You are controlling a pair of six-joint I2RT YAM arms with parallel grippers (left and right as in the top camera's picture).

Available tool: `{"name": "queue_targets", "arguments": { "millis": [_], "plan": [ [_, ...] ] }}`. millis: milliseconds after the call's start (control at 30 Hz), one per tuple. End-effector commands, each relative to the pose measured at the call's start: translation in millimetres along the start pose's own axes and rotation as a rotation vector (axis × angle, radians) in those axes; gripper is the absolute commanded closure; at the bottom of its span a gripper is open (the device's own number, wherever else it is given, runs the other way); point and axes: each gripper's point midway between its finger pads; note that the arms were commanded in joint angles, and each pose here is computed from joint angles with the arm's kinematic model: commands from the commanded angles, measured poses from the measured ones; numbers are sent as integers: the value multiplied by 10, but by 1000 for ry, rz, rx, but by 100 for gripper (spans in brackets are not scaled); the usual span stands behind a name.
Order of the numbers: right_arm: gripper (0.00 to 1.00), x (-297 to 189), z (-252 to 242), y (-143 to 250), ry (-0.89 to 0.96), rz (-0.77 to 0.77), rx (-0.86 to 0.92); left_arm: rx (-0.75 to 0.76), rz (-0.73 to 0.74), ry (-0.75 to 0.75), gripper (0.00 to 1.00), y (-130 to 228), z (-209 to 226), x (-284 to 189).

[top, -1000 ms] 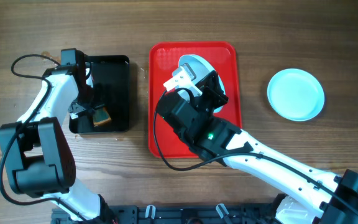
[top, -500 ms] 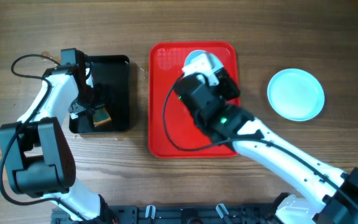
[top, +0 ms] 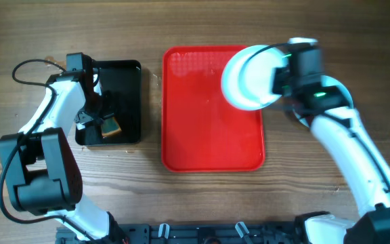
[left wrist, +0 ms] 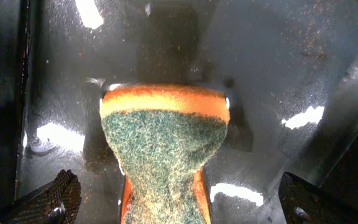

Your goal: Clean dirty plates on tray and stack at the side

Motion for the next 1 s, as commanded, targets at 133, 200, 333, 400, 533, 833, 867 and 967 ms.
{"name": "queue_targets", "arguments": {
  "millis": [133,200,333,400,533,833,867,967],
  "plan": [
    [96,151,-1230,33,0,46,465,10,-9,18,0,-14,-24,-43],
    [96,256,-1522,261,56,107,531,10,-9,18,0,-14,-24,-43],
    [96,472,-1842,632,132,213,627,10,-9,18,0,-14,-24,-43],
    [96,566,-1990,802,189,255,678,10,-9,19,0,-14,-25,-43],
    [56,688,-1945,883,147,289,676,10,-9,19,0,-14,-25,-43],
    [17,-375,-984,75,-347,57,501,10,-9,18,0,-14,-24,-43],
    [16,-593,-836,51,-386,39,469,10,-9,19,0,-14,-25,-43],
    [14,-1159,-426,166,-450,24,361,10,-9,18,0,-14,-24,-43]
  ]
}}
Point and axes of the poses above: each gripper's point midway between its finger pads, its own x axis out along the fingers, its own z axis along the line the jaws close on, y = z × x, and after that the axes turned 3 degrees about -x, right-handed
